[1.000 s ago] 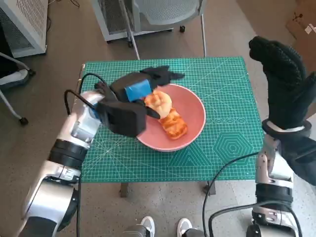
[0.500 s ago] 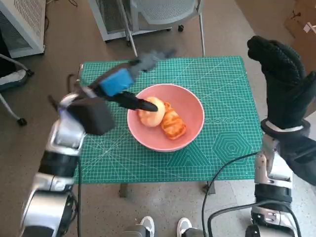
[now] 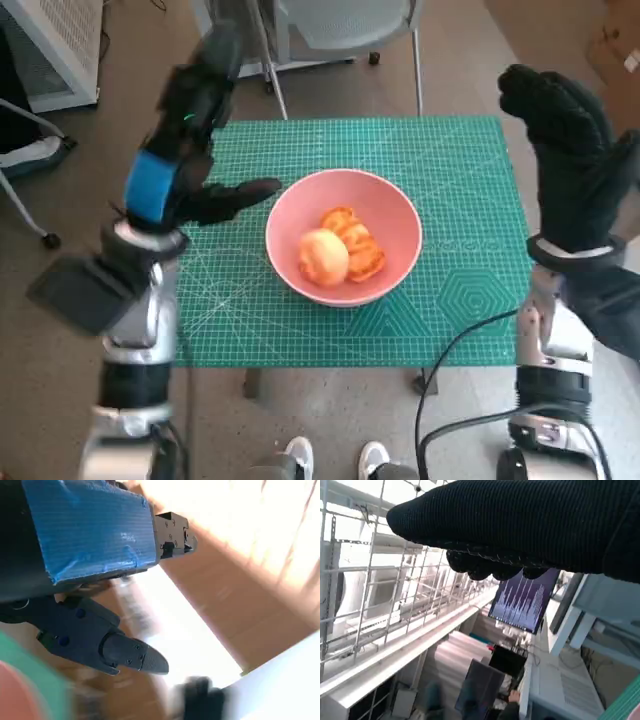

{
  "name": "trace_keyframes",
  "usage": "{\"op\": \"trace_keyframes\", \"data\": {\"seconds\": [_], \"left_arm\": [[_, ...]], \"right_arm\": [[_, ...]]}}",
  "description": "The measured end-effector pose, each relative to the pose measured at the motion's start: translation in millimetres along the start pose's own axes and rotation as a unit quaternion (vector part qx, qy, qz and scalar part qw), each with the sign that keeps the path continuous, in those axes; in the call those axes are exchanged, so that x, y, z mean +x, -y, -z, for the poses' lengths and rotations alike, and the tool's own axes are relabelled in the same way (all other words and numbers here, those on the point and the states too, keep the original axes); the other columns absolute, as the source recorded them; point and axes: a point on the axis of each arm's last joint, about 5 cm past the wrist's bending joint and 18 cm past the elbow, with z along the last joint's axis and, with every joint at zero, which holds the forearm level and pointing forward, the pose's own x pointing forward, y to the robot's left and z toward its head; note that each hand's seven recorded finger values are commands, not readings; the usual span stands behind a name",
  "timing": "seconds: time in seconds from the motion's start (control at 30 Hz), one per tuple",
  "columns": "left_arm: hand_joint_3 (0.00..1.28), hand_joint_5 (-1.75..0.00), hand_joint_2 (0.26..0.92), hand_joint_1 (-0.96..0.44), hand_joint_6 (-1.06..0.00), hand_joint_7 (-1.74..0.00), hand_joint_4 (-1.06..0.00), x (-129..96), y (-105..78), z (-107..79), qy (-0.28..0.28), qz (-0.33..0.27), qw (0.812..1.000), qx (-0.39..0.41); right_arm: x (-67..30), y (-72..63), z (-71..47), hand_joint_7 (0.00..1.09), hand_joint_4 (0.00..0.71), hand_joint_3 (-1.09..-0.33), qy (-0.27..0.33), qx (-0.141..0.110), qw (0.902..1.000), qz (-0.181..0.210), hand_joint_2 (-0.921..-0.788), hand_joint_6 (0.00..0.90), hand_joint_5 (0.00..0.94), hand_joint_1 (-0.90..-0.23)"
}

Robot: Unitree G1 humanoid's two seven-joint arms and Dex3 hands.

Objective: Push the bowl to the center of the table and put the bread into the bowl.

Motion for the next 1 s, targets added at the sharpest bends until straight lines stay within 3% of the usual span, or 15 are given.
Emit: {"op": "trace_keyframes", "data": {"seconds": [0.53,1.0], "left_arm": [[0.17,0.0,0.921,-0.52,0.0,-0.35,0.0,-0.4,0.9,-4.8,-0.025,0.021,0.999,-0.023],[0.15,0.0,0.916,-0.51,0.0,-0.39,0.0,-0.2,2.0,-4.4,-0.028,0.021,0.999,-0.024]], "right_arm": [[8.0,-3.5,0.4,0.01,0.361,-0.44,0.002,0.004,0.9999,-0.012,-0.921,0.48,0.0,-0.444],[8.9,-3.9,0.3,0.0,0.362,-0.439,0.002,0.005,0.9998,-0.02,-0.921,0.481,0.001,-0.443]]}}
